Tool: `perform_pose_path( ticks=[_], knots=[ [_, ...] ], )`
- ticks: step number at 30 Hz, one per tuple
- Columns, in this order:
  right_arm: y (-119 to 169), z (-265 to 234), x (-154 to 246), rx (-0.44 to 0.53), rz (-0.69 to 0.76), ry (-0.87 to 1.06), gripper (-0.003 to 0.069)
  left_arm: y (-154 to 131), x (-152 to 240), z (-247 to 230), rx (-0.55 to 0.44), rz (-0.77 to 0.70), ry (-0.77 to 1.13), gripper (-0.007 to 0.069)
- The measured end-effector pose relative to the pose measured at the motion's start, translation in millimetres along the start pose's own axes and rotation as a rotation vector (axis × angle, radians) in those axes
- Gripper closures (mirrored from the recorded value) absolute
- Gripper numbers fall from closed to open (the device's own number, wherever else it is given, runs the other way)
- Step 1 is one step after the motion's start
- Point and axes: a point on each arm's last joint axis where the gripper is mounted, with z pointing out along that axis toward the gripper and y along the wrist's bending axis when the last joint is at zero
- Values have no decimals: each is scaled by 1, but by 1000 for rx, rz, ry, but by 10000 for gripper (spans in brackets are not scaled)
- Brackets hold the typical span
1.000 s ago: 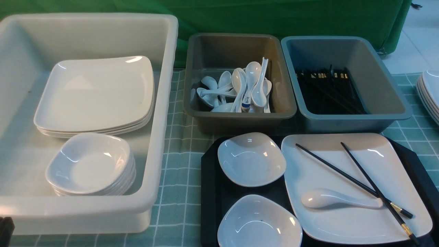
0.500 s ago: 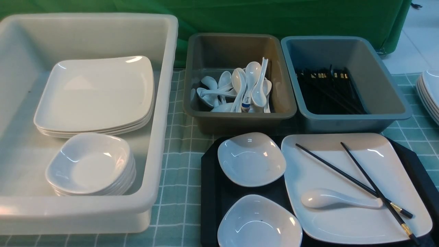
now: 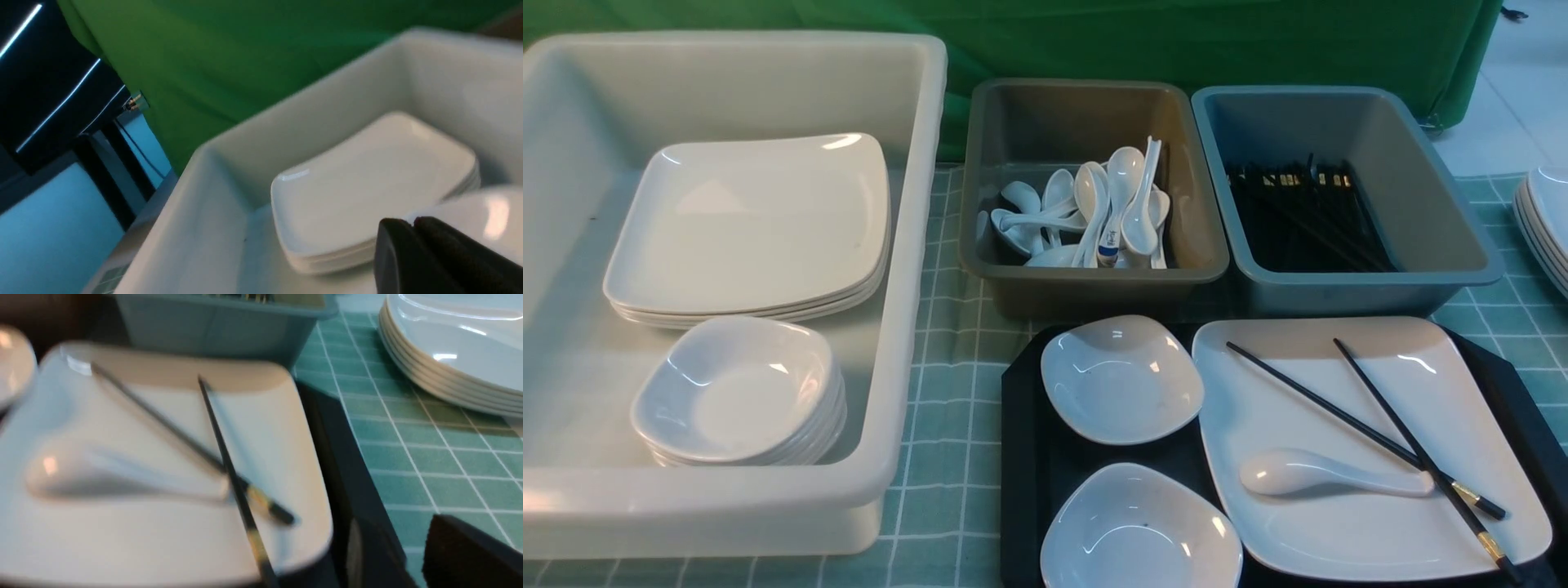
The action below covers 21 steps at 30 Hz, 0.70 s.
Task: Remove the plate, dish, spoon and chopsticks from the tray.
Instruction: Use the right arm to grab a pair of chopsticks from the plate
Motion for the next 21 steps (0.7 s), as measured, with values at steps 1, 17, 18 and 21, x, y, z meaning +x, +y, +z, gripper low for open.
perform_pose_path(
  ticks=[1,17,18,21],
  knots=[
    [1,0,-3,-9,89,-36,418,1,-3,0,-11,-92,-33,608],
    [-6,-8,-35,-66,676,-367,438,25,-30,-8,-68,-1072,-452,608],
    [-5,-11,-42,-71,655,-378,463,27,-34,-10,-67,-1085,-506,608],
    [-3,-27,-79,-105,542,-373,561,36,-60,-9,-29,-1112,-545,608]
  ],
)
